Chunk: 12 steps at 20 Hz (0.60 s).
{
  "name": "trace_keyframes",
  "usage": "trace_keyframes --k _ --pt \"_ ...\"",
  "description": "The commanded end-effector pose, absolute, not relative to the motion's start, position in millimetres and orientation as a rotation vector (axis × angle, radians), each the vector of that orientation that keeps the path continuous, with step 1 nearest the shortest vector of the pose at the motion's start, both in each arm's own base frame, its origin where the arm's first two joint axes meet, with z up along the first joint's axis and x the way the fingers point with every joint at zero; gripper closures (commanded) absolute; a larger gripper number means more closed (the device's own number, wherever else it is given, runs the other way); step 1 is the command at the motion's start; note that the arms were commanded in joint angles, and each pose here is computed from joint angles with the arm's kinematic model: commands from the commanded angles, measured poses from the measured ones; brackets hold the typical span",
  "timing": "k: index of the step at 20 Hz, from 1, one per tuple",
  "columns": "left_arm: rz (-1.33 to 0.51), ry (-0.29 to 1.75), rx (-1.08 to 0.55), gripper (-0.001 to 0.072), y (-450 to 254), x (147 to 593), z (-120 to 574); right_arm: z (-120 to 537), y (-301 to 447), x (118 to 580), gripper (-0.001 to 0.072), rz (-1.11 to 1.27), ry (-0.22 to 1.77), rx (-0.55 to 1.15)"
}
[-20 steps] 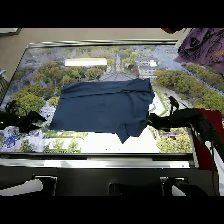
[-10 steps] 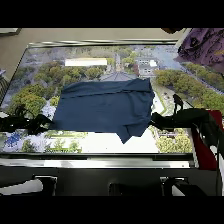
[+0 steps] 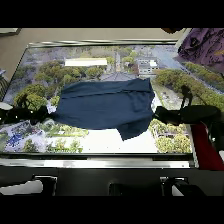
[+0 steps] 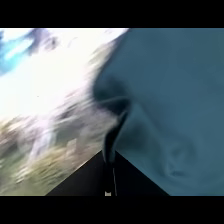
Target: Fold the clothes and pants, and hang the long-sleeved shirts on hangers.
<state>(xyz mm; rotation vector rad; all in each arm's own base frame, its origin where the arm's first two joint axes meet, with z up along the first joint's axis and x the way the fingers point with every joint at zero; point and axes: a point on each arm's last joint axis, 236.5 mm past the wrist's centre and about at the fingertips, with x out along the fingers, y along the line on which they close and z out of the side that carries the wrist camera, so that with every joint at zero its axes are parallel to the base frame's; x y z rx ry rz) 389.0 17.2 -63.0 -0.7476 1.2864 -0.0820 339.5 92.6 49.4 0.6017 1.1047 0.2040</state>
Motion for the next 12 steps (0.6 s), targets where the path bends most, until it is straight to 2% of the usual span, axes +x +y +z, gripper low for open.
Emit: trace_keyframes --k 1,4,6,9,12 --pt "-0.143 1.05 -0.668 0.0692 14.4 453.6 38.4 131.6 81.3 387.0 0.0683 0.227 0.855 0.53" --pt "-0.18 0.716 -0.523 0.0693 21.4 498.2 196.8 239.0 68.0 415.7 0.0683 0.24 0.612 0.421" --pt "-0.152 0.501 -0.415 0.0693 30.0 489.2 309.2 320.4 57.6 410.4 0.0683 0.229 0.451 0.334" --pt "0.001 0.256 -0.269 0.0693 52.4 425.0 432.9 419.3 50.6 367.4 0.0683 0.221 0.282 0.235" --pt "0.169 0.124 -0.201 0.0693 69.9 339.8 483.1 501.0 53.7 293.2 0.0684 0.236 0.097 0.207"
